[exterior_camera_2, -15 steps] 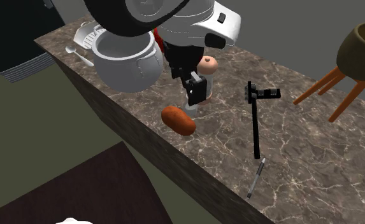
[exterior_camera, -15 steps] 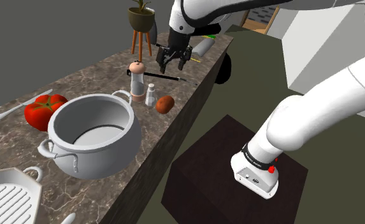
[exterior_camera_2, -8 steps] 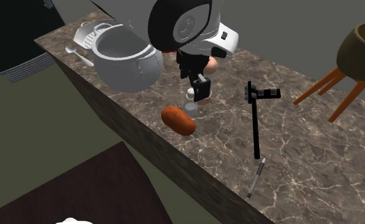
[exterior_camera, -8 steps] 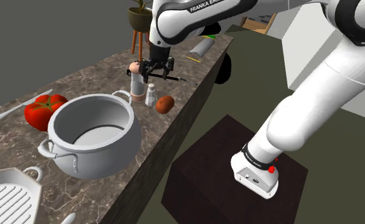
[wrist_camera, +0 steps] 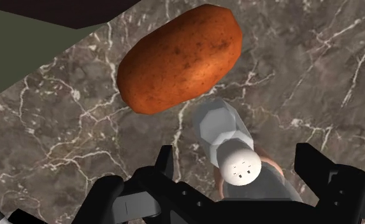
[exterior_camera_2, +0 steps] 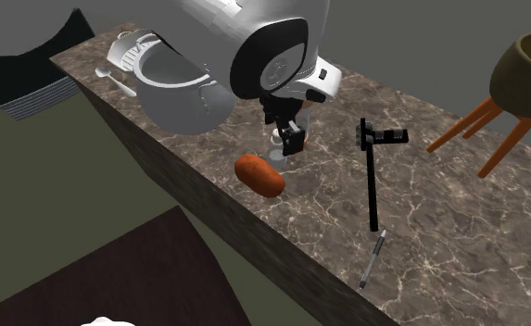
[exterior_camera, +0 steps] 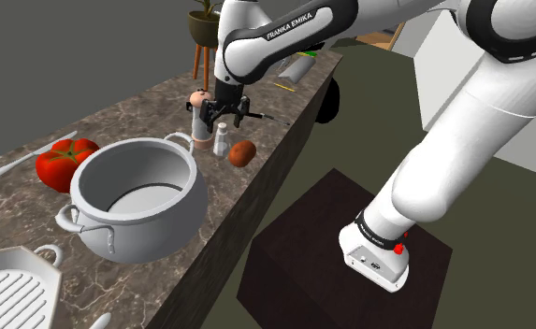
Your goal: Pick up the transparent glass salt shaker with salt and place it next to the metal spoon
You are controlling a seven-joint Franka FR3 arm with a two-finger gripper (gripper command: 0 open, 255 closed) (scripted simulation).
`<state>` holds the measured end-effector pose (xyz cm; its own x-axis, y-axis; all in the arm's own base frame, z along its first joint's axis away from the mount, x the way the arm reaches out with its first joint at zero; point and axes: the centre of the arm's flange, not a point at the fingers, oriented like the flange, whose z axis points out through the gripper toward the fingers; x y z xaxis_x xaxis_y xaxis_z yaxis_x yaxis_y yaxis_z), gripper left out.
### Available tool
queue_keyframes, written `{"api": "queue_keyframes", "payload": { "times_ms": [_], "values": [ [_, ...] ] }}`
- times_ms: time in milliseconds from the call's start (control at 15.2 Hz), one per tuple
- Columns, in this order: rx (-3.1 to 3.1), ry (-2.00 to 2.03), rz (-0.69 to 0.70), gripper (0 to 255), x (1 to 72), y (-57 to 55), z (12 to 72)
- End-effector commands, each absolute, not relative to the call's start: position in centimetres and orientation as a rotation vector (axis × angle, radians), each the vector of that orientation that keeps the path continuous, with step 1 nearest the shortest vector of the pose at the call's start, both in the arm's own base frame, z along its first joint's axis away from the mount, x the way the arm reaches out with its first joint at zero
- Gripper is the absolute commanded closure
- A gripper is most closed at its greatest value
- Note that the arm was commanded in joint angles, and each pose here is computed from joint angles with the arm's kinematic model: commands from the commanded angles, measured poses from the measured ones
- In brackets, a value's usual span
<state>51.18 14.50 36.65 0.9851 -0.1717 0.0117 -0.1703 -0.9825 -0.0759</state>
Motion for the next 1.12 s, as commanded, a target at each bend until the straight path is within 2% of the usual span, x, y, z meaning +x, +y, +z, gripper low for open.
{"api": "queue_keyframes", "payload": {
  "times_ms": [0, 396, 462, 1056],
  "values": [
    [-3.055, 0.264, -0.029, 0, 51.19, 14.56, 36.25],
    [-3.055, 0.264, -0.029, 0, 51.19, 14.56, 36.25],
    [-3.055, 0.264, -0.029, 255, 51.19, 14.56, 36.25],
    [-3.055, 0.264, -0.029, 255, 51.19, 14.56, 36.25]
  ]
}}
